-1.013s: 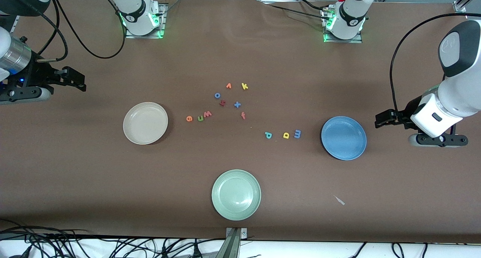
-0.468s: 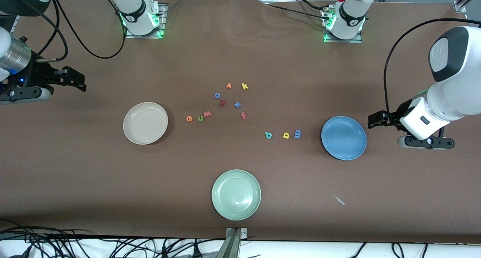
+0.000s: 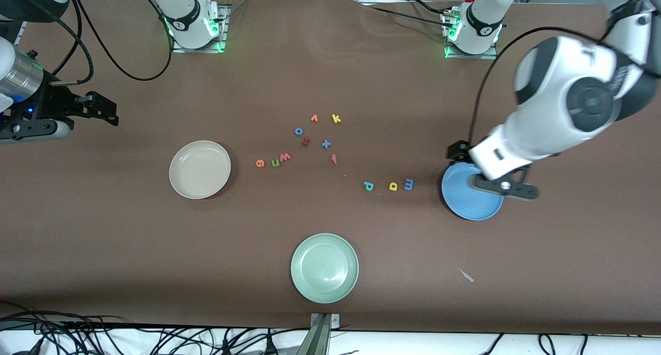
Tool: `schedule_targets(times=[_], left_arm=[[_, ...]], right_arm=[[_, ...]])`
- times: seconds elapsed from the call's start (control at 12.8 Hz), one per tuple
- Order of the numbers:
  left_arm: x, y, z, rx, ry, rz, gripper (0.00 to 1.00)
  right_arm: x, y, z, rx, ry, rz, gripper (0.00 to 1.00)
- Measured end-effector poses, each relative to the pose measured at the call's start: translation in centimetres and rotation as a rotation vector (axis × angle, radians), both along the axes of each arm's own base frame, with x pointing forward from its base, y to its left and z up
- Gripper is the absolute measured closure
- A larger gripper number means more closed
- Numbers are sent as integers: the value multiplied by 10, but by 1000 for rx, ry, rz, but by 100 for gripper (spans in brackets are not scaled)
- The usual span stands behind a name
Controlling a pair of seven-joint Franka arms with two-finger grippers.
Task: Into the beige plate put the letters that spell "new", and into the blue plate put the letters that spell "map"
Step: 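Move the left gripper over the blue m and yellow d letters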
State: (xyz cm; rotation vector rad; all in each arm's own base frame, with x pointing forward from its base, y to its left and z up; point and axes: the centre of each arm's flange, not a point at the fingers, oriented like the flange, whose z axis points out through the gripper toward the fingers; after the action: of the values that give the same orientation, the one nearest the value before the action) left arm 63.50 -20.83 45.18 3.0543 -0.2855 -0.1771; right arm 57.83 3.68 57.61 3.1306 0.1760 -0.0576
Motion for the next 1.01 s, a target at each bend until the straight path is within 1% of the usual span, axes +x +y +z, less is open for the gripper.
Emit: schedule_targets(times=[0.16, 0.23, 0.39, 0.55, 0.7, 0.78, 0.94, 1.01], left_arm=[[4, -19, -50, 13, 45, 8, 0], [7, -22, -77, 15, 57, 8, 0], [10, -29, -125, 13, 60, 7, 0], [8, -35, -171, 7, 44, 7, 0], [-6, -47, -213, -1, 17, -6, 0], [-17, -52, -230, 3, 23, -17, 0], [-33, -58, -251, 31, 33, -55, 2], [-36, -60, -255, 47, 21, -78, 4]], right_arm=[[0, 0, 0, 0, 0, 0, 0], [0, 0, 0, 0, -1, 0, 0], [0, 0, 0, 0, -2, 0, 0], [1, 0, 1, 0, -6, -1, 0], [1, 0, 1, 0, -7, -1, 0], [1, 0, 1, 0, -8, -1, 0], [1, -1, 1, 0, -8, -3, 0], [1, -1, 0, 0, -7, -4, 0]])
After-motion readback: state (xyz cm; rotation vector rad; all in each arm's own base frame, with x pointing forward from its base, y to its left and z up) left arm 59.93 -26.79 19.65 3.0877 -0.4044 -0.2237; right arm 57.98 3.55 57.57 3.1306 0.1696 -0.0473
